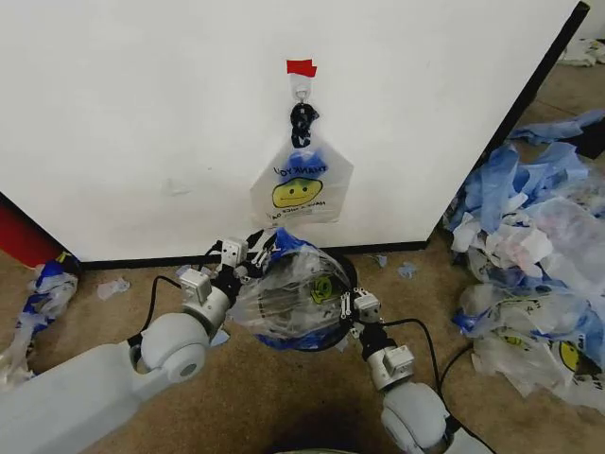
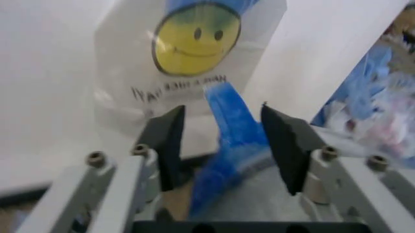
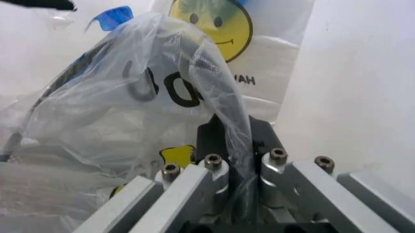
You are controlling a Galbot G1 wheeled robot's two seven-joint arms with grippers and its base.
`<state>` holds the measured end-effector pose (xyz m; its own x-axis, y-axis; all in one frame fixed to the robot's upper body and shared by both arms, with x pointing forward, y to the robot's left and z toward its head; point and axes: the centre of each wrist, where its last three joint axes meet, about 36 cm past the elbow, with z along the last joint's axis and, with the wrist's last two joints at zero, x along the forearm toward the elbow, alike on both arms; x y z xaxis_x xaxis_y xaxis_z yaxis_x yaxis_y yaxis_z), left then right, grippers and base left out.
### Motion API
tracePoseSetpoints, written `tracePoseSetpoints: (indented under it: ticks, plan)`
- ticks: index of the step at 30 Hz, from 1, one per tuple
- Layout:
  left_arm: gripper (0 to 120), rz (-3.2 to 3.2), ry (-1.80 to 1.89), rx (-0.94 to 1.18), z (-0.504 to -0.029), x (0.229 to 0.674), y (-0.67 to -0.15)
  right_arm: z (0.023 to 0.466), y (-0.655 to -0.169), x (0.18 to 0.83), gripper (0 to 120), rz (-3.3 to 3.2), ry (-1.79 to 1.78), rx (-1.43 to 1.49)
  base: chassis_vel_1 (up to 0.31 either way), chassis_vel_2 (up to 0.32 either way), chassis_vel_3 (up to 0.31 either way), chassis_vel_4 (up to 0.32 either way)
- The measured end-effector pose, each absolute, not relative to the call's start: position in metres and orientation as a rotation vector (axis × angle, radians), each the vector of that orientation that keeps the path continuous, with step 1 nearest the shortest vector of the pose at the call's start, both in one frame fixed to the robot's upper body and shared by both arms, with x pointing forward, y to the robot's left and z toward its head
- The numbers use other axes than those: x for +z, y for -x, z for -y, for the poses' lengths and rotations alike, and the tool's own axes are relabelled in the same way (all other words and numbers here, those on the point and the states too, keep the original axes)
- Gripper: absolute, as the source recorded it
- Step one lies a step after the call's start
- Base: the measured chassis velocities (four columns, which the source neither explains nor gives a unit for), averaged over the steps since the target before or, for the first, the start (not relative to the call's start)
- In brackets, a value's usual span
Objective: Pick up the garbage bag from the wall and place it over the trash bin.
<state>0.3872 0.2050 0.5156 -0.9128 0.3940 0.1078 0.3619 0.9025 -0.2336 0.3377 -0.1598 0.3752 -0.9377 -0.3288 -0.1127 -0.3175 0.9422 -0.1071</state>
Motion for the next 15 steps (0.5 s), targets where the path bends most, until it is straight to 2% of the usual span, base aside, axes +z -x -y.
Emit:
tracePoseSetpoints:
  ticks: [5,6,11,15]
  plan:
    - [75,2.838,0.563,0.458,-0.197,0.52,-0.386,0.16,-0.339,0.375,0,-2.957,0.493,-0.143,0.0,0.0,0.0,0.0]
    - [75,2.838,0.563,0.458,-0.197,0.52,-0.386,0.16,-0.339,0.375,0,-2.957,0.493,-0.143,0.0,0.0,0.0,0.0]
    - [96,2.824,0.549,0.517,-0.192,0.514,-0.395,0.16,-0.338,0.374,0,-2.955,0.494,-0.15,0.0,0.0,0.0,0.0]
    - [100,2.824,0.557,0.537,-0.19,0.512,-0.399,0.161,-0.338,0.374,0,-2.951,0.495,-0.157,0.0,0.0,0.0,0.0]
